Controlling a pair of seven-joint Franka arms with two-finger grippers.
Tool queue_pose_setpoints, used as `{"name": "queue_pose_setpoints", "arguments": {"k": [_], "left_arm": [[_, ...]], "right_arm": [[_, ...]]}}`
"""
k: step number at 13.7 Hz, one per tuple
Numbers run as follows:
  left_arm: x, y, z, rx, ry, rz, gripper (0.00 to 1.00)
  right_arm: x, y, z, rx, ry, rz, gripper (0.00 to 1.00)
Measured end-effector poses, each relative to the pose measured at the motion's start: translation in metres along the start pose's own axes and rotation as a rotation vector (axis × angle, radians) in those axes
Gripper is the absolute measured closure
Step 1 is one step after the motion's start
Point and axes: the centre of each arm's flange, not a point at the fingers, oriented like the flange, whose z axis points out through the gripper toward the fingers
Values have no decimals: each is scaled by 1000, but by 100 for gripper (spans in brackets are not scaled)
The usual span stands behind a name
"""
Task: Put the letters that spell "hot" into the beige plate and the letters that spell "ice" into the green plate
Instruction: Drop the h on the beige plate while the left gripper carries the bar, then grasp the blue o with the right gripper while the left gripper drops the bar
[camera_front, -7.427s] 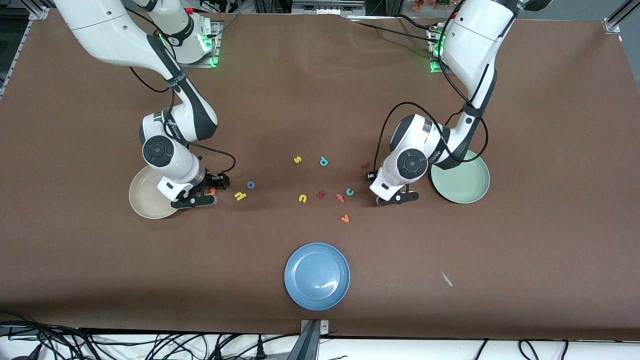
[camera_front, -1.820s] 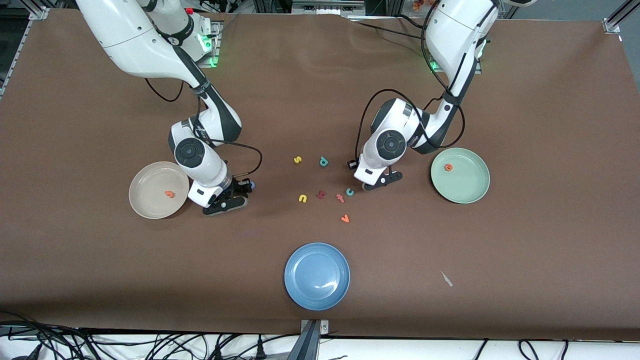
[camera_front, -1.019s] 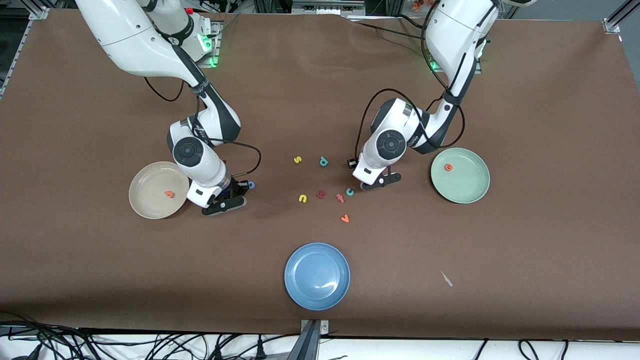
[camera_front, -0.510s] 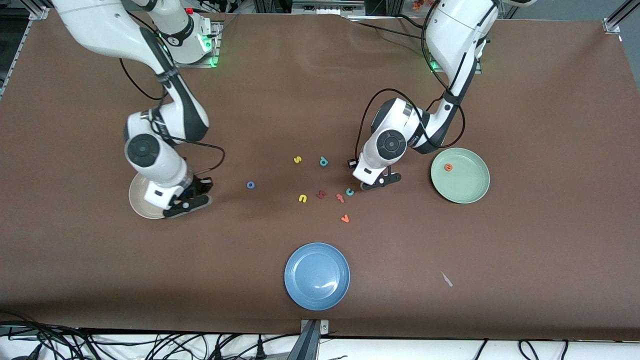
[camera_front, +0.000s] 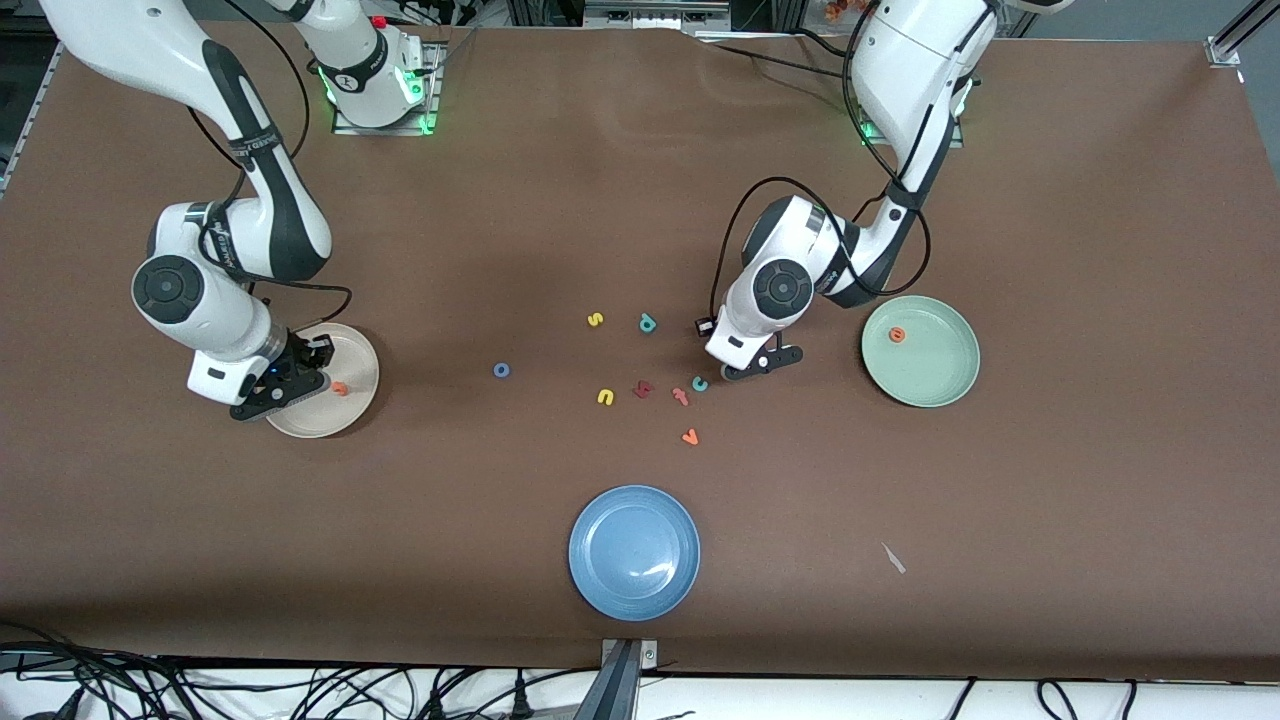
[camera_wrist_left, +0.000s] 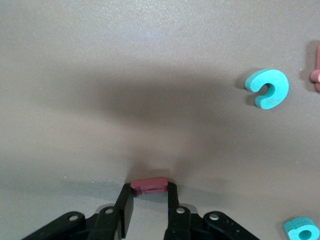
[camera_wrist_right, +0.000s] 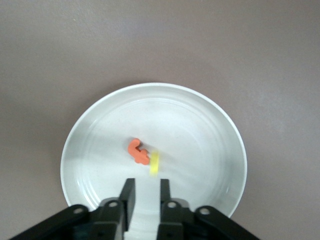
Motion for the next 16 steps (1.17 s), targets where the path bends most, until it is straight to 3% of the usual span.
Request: {"name": "queue_pose_setpoints", "arguments": {"k": [4,7,10,13,16], "left_arm": [[0,0,0,0,0,0,71],[5,-7,-19,25,-31,3,71],[30,-31,-98,9,-64,9,71],[66,-92,-167,-8,-120,33,71],[107,-173,-192,15,-165,103,71]], "right_arm": [[3,-8,0,45,15,39,27],[16,-40,-3,91,28,121,27],[39,-107,-10,130,35,199,27],[58,-161,-13,153,44,235,27],[76,-201,-8,163,46,265,27]]}}
